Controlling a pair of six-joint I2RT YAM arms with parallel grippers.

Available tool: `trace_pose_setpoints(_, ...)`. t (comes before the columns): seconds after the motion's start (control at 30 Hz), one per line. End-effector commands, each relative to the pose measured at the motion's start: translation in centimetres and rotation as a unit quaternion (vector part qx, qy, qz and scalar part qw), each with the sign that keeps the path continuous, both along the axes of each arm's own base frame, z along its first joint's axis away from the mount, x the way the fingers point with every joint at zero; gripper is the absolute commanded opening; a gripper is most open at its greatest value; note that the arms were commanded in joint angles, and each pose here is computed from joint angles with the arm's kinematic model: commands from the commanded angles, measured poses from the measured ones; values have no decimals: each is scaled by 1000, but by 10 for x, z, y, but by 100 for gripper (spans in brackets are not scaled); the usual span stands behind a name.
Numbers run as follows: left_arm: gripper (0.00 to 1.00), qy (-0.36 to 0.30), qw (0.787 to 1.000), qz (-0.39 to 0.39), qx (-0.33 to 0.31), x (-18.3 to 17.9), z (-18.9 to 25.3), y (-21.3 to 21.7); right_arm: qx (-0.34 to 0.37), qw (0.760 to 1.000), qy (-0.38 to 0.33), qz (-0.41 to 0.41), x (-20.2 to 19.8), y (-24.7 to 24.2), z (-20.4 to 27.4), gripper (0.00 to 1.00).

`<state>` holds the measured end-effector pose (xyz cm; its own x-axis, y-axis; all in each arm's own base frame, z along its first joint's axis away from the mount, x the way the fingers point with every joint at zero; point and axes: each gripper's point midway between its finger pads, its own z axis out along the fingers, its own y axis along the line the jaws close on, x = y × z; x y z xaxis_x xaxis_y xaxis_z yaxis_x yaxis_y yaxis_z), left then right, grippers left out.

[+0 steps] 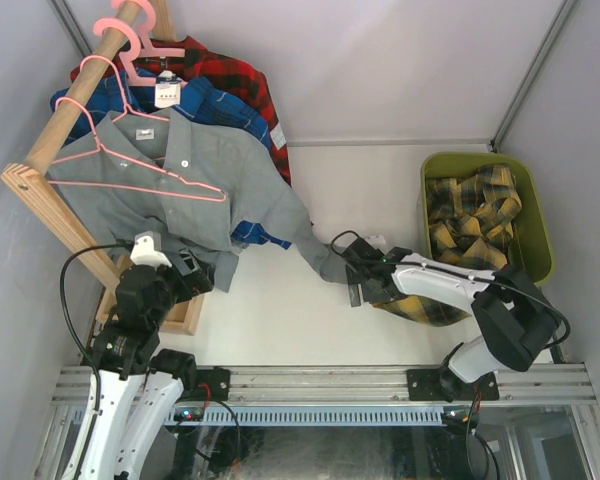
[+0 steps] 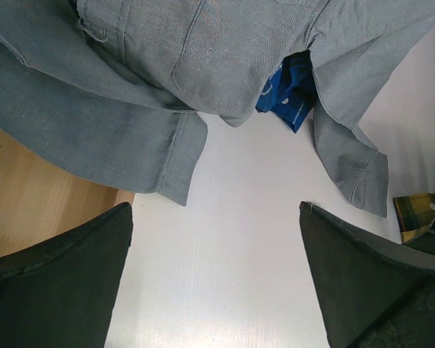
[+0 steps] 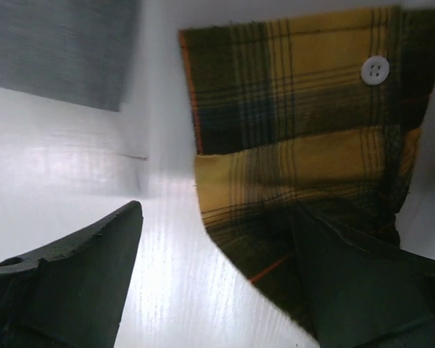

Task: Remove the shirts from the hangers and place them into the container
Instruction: Place the shirt in the bin.

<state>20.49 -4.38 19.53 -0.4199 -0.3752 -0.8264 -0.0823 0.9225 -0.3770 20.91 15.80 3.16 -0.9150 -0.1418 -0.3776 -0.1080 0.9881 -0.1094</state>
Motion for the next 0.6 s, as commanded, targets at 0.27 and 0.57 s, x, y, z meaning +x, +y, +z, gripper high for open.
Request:
trace_pose_setpoints(0.27,100,-9,1000,-2,7,6,-2,1,16,998,55,-23,4,-9,-50,43)
trace_pose_setpoints(0.57,100,-9,1000,4,8,6,-2,3,15,999,-28,-10,12,-6,-14,0)
